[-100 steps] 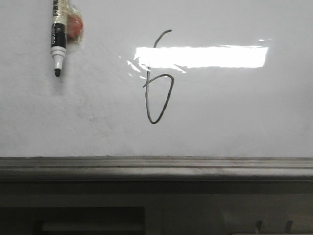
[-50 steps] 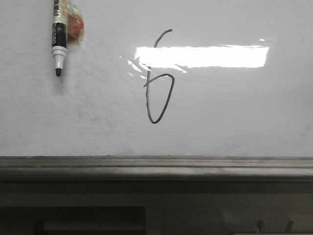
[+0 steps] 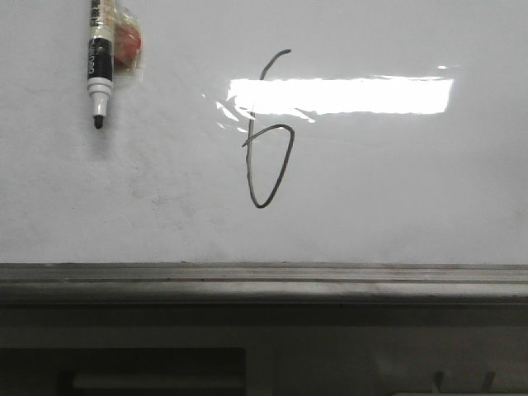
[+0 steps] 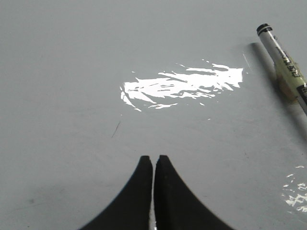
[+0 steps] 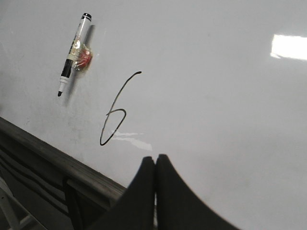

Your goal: Write number 6 on whiteboard

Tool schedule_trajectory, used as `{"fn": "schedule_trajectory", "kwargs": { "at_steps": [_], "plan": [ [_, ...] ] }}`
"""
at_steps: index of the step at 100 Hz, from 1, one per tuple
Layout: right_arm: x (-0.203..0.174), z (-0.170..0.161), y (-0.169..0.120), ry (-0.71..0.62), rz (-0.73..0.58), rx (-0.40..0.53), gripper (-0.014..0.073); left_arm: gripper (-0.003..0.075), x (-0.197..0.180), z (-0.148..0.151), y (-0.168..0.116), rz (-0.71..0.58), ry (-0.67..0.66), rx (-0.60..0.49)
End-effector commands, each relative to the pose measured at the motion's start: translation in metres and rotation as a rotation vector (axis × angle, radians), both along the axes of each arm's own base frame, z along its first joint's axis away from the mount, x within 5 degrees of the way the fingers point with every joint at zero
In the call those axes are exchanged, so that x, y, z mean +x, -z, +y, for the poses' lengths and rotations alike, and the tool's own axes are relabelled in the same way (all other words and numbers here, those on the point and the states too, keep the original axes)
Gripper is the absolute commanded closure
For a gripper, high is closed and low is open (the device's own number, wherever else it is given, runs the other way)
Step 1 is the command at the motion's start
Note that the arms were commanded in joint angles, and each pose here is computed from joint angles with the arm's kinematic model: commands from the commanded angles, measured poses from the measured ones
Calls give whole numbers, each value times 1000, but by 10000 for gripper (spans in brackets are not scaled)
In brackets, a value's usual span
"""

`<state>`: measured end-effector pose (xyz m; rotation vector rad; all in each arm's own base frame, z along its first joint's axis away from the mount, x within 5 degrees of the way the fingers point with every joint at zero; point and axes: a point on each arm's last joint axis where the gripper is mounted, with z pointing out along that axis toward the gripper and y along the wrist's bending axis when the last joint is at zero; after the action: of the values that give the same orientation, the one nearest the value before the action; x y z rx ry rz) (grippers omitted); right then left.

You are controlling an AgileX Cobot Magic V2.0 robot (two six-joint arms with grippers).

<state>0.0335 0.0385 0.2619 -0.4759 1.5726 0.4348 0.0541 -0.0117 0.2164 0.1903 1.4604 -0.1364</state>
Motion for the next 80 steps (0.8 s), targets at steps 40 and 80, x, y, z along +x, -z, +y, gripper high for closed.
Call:
{"fn": "schedule_trajectory", "kwargs": {
  "at_steps": [40,80],
  "plan": [
    [23,-37,27,555,-205,-181,667,740,-1,1,9,-47,-7,-35],
    [22,-41,61,622,-179,-239,667,740,-1,1,9,-47,-7,-35]
  ]
}}
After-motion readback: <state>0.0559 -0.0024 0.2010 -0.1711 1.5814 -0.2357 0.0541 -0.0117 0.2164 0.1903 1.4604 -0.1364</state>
